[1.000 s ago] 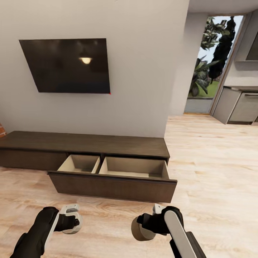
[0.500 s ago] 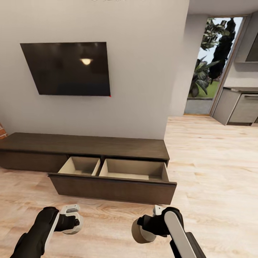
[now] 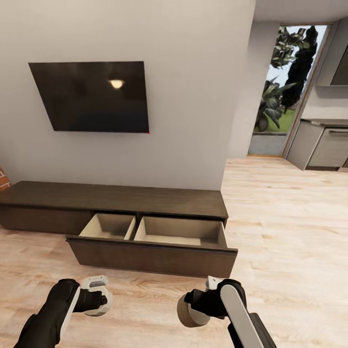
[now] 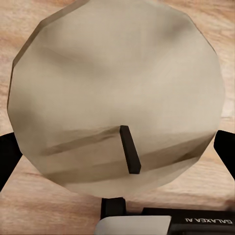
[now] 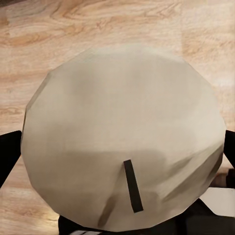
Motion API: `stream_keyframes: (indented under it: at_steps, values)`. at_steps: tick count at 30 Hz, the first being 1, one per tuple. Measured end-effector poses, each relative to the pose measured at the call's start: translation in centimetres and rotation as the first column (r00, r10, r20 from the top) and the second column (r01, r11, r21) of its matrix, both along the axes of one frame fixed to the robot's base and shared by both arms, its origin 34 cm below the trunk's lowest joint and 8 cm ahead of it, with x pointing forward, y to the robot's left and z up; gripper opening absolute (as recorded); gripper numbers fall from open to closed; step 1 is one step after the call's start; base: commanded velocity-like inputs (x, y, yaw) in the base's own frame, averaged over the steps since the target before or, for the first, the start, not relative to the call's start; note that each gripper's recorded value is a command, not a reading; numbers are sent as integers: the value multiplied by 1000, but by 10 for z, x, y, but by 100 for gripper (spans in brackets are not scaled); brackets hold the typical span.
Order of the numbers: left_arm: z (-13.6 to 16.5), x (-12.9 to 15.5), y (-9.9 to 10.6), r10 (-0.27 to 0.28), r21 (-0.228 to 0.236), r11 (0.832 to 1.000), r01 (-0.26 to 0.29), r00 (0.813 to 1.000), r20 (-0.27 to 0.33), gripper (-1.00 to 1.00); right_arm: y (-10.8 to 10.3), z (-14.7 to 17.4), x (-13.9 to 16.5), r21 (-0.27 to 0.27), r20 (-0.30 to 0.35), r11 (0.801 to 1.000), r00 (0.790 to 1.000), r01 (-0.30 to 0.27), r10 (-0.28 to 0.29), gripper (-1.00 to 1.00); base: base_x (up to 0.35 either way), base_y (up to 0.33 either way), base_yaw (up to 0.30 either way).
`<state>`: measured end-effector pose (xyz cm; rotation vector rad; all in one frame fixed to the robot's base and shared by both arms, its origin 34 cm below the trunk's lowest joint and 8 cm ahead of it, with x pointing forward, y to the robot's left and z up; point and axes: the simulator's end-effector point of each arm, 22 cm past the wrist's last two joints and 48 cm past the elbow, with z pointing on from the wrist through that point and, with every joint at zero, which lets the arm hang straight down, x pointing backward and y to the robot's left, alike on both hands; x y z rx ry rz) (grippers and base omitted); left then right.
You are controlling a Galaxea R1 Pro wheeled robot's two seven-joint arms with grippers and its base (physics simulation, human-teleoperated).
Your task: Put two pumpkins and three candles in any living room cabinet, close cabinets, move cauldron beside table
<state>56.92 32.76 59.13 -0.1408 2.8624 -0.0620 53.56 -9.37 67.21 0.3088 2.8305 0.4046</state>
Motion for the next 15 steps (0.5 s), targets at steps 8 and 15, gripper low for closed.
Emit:
stream_keyframes:
  at_steps: [8,15]
  values:
    - [14,1,0,0,0,1000,0,1000,0,-100,0,14,1,-5,-1,1000,1000,2,-2,-100,0,0,0]
    - [26,1,0,2,-1,1000,-2,1000,-5,-100,-5,25,1,-26,-7,1000,1000,6,-6,-100,0,0,0]
